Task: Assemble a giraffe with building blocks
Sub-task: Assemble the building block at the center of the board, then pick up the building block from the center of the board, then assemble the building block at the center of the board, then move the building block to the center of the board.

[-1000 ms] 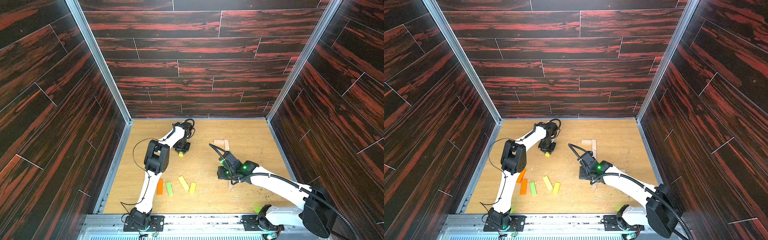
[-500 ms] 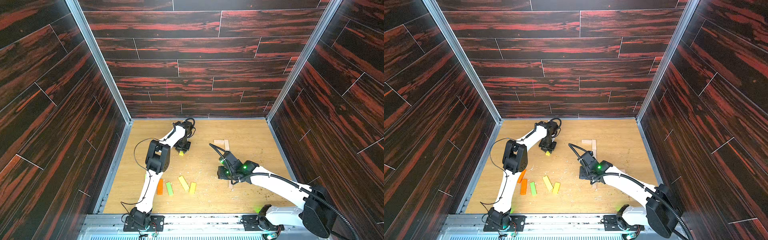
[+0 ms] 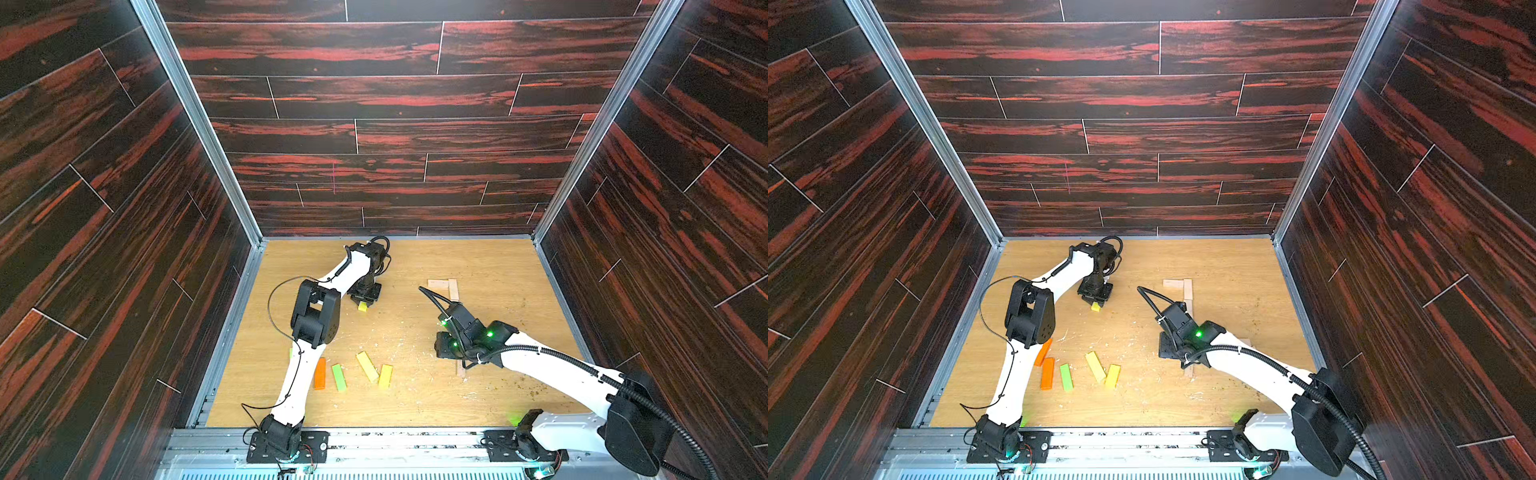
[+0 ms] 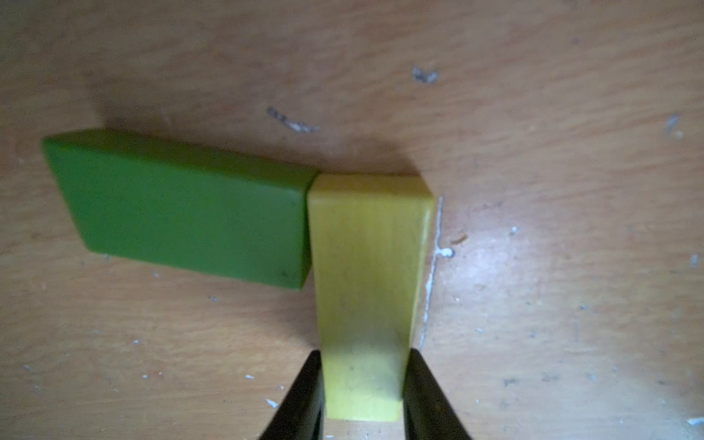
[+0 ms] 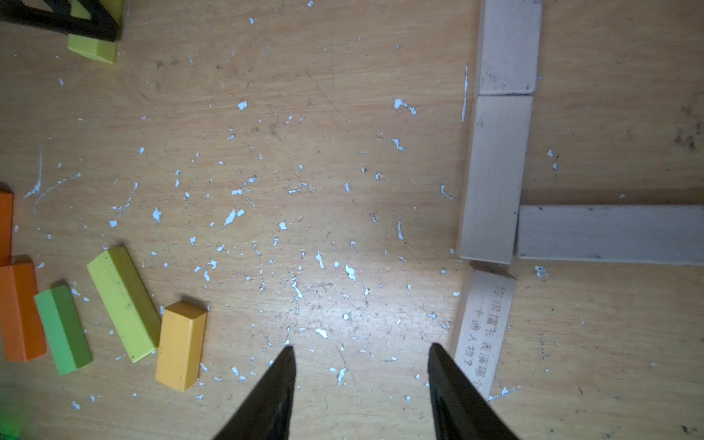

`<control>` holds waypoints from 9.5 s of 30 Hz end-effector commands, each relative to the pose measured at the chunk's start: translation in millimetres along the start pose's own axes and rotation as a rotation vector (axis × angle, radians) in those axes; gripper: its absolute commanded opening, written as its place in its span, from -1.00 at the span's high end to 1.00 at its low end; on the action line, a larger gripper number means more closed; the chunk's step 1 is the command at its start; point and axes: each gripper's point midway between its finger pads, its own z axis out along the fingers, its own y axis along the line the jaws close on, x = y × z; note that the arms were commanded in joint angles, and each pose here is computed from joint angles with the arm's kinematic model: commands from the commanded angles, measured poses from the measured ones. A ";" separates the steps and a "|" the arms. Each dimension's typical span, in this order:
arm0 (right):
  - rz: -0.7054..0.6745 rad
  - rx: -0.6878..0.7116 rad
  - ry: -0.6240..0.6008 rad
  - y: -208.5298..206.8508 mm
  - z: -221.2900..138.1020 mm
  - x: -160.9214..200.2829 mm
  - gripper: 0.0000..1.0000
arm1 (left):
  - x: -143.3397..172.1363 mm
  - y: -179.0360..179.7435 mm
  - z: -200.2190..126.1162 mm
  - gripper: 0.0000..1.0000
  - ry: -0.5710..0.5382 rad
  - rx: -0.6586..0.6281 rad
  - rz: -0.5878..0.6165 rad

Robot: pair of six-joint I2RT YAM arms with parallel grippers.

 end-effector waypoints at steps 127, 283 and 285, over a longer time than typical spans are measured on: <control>-0.009 -0.020 0.004 6.7 -10.8 16.5 -0.13 | 82.3 -5.6 4.1 0.30 0.065 -0.011 -0.026; -0.351 -0.077 -0.001 85.5 3.0 54.9 -0.14 | 268.2 42.5 28.2 -0.11 0.022 -0.040 -0.483; -0.350 -0.075 0.000 84.9 3.1 54.9 -0.14 | 264.6 43.8 24.1 -0.16 0.011 -0.048 -0.476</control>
